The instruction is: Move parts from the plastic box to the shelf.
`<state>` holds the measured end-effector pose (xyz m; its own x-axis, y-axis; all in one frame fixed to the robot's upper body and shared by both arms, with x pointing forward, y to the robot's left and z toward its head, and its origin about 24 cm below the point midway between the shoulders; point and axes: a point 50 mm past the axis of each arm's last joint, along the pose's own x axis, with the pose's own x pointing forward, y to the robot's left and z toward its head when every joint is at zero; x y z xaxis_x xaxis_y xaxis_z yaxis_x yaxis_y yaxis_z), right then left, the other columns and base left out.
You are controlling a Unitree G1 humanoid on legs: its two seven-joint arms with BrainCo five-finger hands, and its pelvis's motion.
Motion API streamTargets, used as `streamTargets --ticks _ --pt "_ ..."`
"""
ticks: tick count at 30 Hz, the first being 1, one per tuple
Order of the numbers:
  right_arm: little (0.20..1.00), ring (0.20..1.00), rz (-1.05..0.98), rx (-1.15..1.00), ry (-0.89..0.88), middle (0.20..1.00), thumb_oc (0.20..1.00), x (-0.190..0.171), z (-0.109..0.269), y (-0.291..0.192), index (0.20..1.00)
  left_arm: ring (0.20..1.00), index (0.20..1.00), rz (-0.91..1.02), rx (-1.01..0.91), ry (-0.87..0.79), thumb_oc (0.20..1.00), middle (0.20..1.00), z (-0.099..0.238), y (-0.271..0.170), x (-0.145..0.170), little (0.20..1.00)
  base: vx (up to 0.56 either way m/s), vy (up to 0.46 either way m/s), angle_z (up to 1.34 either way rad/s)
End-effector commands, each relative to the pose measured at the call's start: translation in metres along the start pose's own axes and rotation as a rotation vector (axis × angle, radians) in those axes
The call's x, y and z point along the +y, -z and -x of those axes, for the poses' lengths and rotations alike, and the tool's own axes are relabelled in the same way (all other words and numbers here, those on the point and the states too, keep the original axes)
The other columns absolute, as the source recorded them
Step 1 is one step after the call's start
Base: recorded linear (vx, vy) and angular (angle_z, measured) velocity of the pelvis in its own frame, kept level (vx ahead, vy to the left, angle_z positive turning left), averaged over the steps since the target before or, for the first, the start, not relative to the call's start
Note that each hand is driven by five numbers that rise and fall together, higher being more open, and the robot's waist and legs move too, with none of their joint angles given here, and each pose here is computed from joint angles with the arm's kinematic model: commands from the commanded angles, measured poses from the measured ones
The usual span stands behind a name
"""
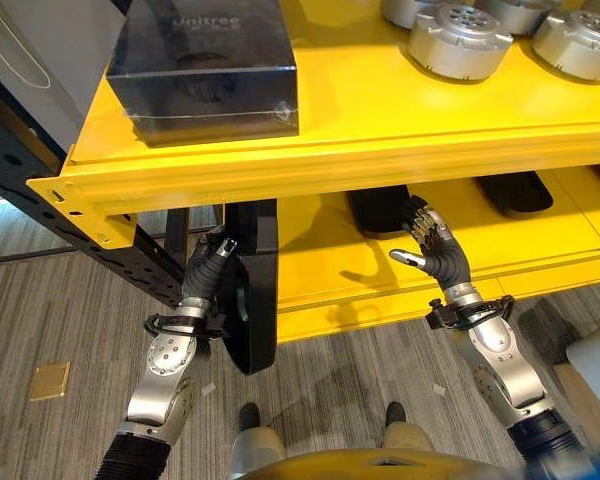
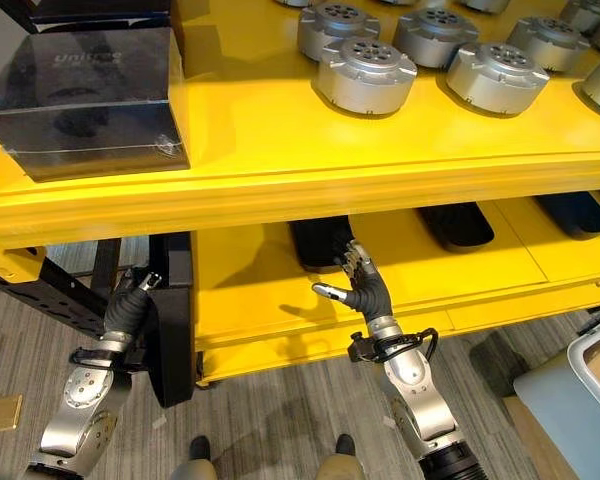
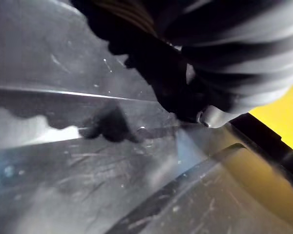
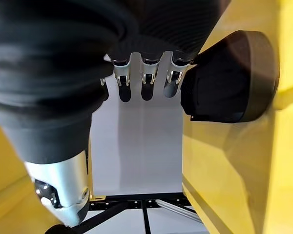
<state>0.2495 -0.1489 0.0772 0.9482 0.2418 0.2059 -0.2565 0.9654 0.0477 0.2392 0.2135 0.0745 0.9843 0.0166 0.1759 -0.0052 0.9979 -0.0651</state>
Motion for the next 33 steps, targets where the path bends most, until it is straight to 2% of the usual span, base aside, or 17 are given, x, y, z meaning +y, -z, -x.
streamTargets --ticks 1,8,11,14,17,18,19,24,33 --pt "1.0 1.0 0.009 -0.051 -0.024 1.0 1.0 -0.003 -0.003 -0.009 1.0 0.2 0.2 -0.065 -0.162 -0.103 0.2 0.2 -0.02 -0.028 0.021 0.2 0.04 -0.001 -0.06" --pt "1.0 1.0 -0.044 -0.001 -0.099 1.0 1.0 0.017 -0.006 0.001 1.0 0.2 0.2 0.013 -0.155 -0.091 0.2 0.2 -0.055 -0.027 -0.008 0.2 0.04 -0.032 -0.09" --pt "1.0 1.0 -0.05 -0.017 -0.15 1.0 1.0 0.031 -0.015 -0.003 1.0 0.2 0.2 0.088 -0.146 -0.096 0.2 0.2 -0.087 -0.03 -0.031 0.2 0.01 -0.066 -0.04" --pt "1.0 1.0 -0.044 -0.026 -0.164 1.0 1.0 0.035 -0.018 -0.005 1.0 0.2 0.2 0.114 -0.142 -0.118 0.2 0.2 -0.098 -0.033 -0.035 0.2 -0.02 -0.036 -0.04" --pt "1.0 1.0 -0.04 -0.034 -0.175 1.0 1.0 0.037 -0.019 -0.007 1.0 0.2 0.2 0.123 -0.144 -0.141 0.2 0.2 -0.106 -0.036 -0.036 0.2 -0.05 -0.031 -0.08" --pt "1.0 1.0 -0.034 -0.039 -0.184 1.0 1.0 0.039 -0.02 -0.008 1.0 0.2 0.2 0.02 -0.166 -0.152 0.2 0.2 -0.115 -0.043 -0.039 0.2 -0.09 -0.046 -0.11" --pt "1.0 1.0 -0.034 -0.046 -0.19 1.0 1.0 0.04 -0.02 -0.01 1.0 0.2 0.2 -0.023 -0.173 -0.171 0.2 0.2 -0.118 -0.045 -0.037 0.2 -0.07 -0.034 -0.1" --pt "1.0 1.0 -0.022 -0.077 -0.199 1.0 1.0 0.036 -0.02 -0.017 1.0 0.2 0.2 0.0 -0.164 -0.256 0.2 0.2 -0.134 -0.05 -0.033 0.2 -0.12 -0.038 0.06" --pt "1.0 1.0 -0.015 -0.126 -0.163 1.0 1.0 0.026 -0.016 -0.027 1.0 0.2 0.2 0.085 -0.258 -0.447 0.2 0.2 -0.144 -0.082 0.004 0.2 -0.11 -0.018 0.05"
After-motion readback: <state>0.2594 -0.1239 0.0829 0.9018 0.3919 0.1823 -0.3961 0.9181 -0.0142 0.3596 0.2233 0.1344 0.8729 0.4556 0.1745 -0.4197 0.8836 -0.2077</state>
